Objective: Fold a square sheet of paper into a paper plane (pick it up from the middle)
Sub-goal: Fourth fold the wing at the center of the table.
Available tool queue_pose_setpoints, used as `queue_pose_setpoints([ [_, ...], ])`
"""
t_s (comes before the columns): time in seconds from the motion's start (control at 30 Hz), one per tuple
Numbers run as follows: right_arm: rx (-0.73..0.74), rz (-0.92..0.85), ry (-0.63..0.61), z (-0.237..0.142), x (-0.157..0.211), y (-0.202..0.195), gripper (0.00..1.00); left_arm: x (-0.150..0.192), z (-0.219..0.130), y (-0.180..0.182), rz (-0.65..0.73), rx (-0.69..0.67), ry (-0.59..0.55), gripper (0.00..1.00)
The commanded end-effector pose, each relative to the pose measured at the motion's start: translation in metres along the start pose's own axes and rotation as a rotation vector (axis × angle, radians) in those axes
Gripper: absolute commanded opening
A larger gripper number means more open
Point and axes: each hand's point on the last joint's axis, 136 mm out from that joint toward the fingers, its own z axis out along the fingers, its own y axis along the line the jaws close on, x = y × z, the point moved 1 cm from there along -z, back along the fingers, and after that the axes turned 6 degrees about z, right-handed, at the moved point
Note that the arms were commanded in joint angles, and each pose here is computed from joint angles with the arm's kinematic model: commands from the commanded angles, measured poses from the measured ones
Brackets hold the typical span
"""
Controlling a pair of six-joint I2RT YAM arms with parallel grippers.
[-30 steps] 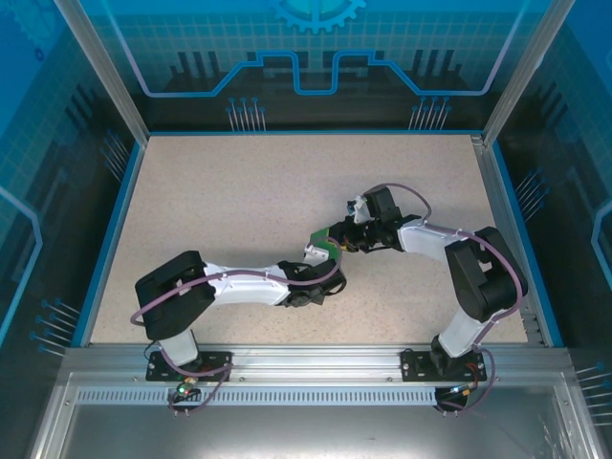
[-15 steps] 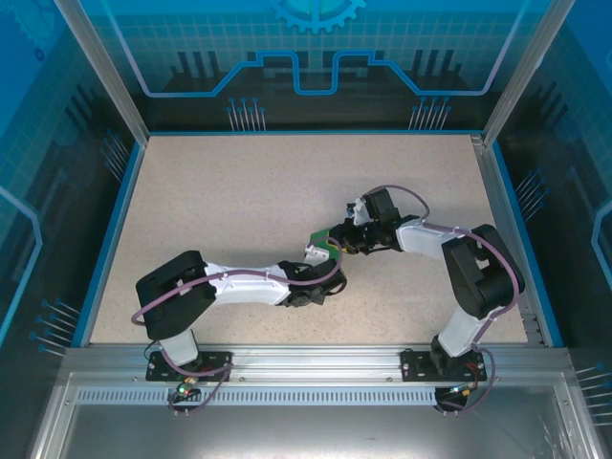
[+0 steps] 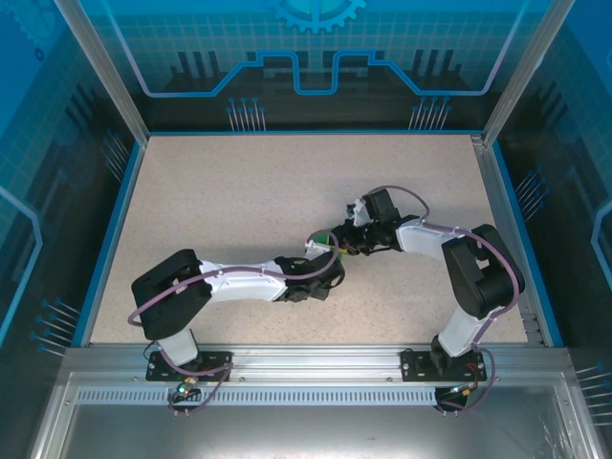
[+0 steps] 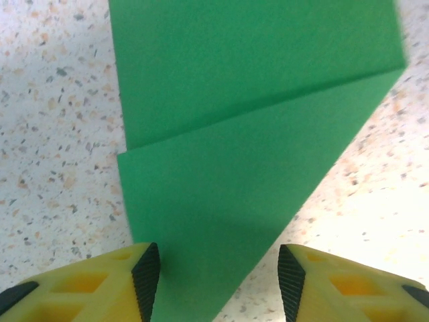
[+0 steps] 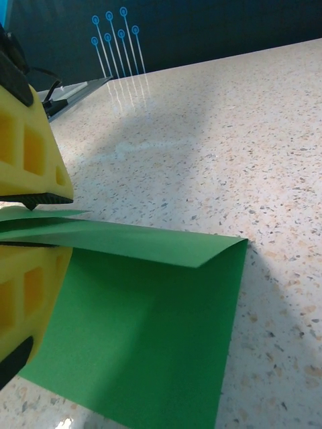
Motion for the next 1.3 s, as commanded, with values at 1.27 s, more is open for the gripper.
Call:
queue_pose_setpoints([
  [1.27, -0.006, 0.006, 0.021, -0.001, -0.007, 0.004, 0.2, -0.001, 0.006, 0.01, 0.028, -0.059, 0.016, 0.34],
])
